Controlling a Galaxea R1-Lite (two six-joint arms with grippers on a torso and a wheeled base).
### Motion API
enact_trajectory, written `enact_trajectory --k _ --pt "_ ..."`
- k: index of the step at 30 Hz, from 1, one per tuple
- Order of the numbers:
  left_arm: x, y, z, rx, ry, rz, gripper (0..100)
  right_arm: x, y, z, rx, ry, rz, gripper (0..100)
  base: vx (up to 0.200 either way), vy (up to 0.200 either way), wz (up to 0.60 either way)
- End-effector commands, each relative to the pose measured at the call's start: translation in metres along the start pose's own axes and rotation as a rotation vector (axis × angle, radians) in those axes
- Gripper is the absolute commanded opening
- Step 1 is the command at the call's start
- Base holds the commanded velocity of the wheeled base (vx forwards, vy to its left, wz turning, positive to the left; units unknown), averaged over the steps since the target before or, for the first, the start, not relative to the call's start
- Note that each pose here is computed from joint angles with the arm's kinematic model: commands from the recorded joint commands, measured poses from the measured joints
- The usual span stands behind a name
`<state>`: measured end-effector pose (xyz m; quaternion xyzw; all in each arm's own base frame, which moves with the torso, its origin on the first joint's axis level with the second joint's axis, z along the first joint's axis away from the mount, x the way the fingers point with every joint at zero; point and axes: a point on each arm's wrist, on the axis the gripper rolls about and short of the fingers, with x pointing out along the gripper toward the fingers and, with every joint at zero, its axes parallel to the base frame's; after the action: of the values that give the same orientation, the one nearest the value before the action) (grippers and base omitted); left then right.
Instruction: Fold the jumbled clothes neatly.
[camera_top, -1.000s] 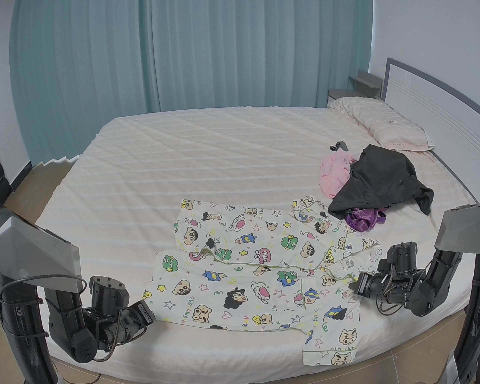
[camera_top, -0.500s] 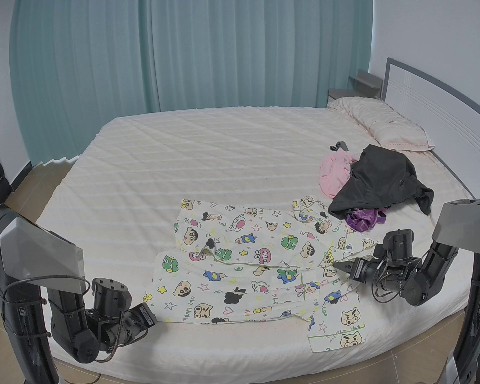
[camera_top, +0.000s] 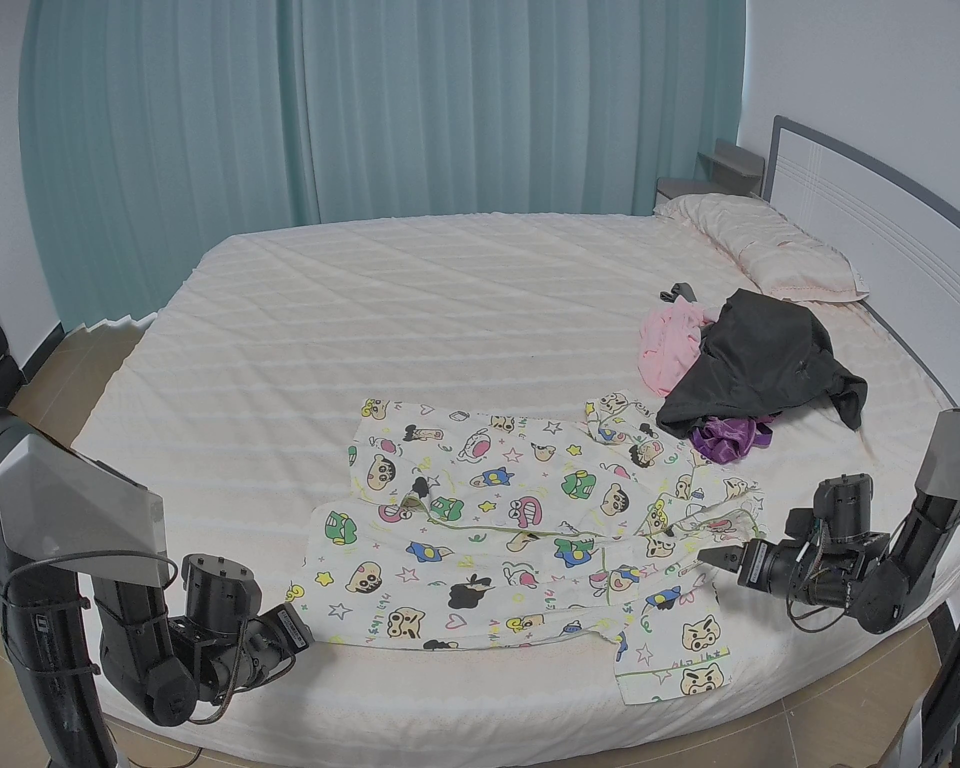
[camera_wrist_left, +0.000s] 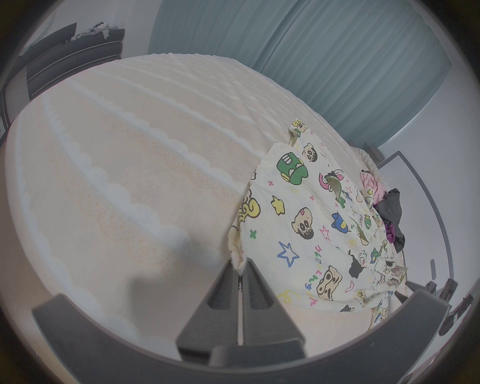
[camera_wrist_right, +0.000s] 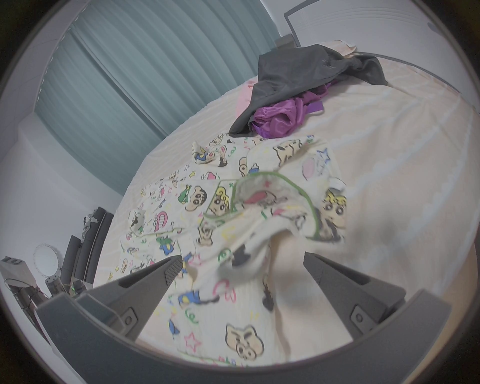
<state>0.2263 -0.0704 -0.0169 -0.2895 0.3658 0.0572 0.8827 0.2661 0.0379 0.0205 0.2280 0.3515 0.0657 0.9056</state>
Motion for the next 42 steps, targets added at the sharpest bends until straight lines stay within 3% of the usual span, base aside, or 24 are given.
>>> enact_trajectory --k 1,17,26,35,36,42 --pt "-0.004 -0.003 0.003 -0.004 -0.016 -0.016 0 -0.022 -0.004 -0.016 0.003 0.041 -0.011 100 0.0 0.0 0.0" --pt "-0.013 -0.004 0.005 0.003 -0.03 -0.029 0 -0.02 -0.008 -0.074 -0.06 0.324 -0.036 100 0.0 0.0 0.0" --pt "-0.013 -0.005 0.005 0.003 -0.031 -0.03 0 -0.01 0.001 -0.078 -0.099 0.296 0.009 100 0.0 0.0 0.0" --pt "-0.013 -0.005 0.005 0.003 -0.032 -0.031 0 -0.009 -0.003 -0.081 -0.095 0.308 -0.013 100 0.0 0.0 0.0" --pt "-0.013 -0.005 0.005 0.003 -0.032 -0.031 0 -0.008 -0.003 -0.081 -0.097 0.306 -0.016 0 0.0 0.0 0.0" --pt "-0.013 -0.005 0.005 0.003 -0.032 -0.031 0 -0.008 -0.004 -0.082 -0.101 0.299 -0.044 0 0.0 0.0 0.0"
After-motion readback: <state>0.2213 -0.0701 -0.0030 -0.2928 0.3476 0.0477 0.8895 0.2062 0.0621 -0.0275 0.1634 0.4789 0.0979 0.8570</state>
